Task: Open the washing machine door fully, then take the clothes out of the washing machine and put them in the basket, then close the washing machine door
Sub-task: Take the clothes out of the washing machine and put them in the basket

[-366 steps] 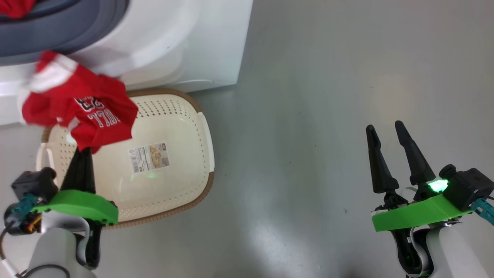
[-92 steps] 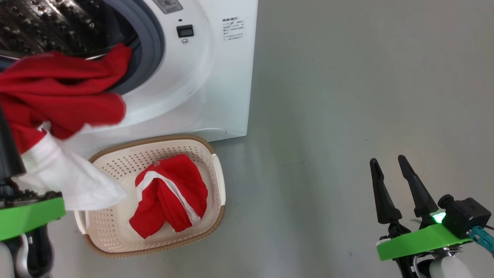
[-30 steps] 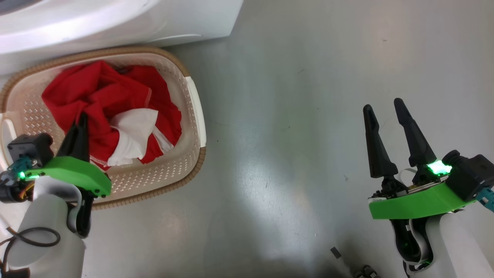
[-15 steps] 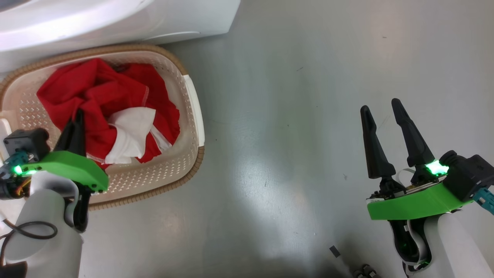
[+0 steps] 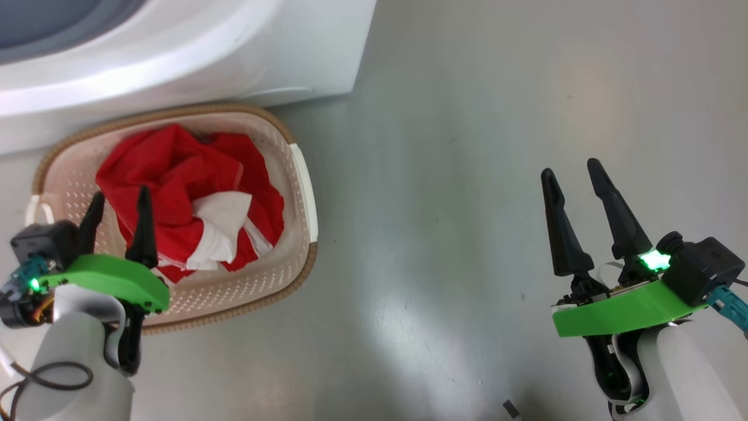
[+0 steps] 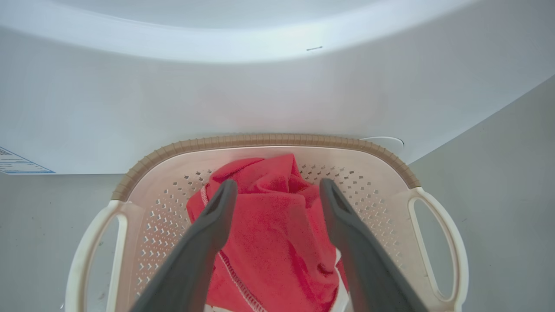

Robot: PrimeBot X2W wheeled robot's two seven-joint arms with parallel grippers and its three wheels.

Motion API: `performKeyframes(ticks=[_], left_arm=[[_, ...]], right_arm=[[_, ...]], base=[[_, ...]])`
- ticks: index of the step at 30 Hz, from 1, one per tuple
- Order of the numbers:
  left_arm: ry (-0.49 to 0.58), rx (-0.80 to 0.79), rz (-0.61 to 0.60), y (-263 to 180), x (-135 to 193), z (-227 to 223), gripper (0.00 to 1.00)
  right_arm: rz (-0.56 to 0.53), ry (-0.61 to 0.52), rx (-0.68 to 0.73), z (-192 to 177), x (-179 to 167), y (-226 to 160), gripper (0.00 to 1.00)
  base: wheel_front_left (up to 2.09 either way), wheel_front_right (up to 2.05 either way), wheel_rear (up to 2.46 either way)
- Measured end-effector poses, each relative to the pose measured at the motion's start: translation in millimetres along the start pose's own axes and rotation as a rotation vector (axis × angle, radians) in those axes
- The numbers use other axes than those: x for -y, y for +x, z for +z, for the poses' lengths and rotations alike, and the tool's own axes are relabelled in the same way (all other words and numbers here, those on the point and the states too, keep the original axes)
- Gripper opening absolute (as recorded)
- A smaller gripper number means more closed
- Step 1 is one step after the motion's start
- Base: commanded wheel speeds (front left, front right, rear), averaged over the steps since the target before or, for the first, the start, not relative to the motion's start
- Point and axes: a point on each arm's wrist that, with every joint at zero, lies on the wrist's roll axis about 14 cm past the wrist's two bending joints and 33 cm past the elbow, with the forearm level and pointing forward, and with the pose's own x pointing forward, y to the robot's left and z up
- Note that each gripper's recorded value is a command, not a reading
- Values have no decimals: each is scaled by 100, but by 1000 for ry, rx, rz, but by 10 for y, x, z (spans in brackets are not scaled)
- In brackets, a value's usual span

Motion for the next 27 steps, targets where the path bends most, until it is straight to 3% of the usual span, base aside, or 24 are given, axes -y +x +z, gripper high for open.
performKeyframes(ticks=[27], left_arm=[[27,358,-34,-1067,187,1107,100]], right_arm=[[47,4,114,539,-257,-557,100]], base=[[0,0,0]])
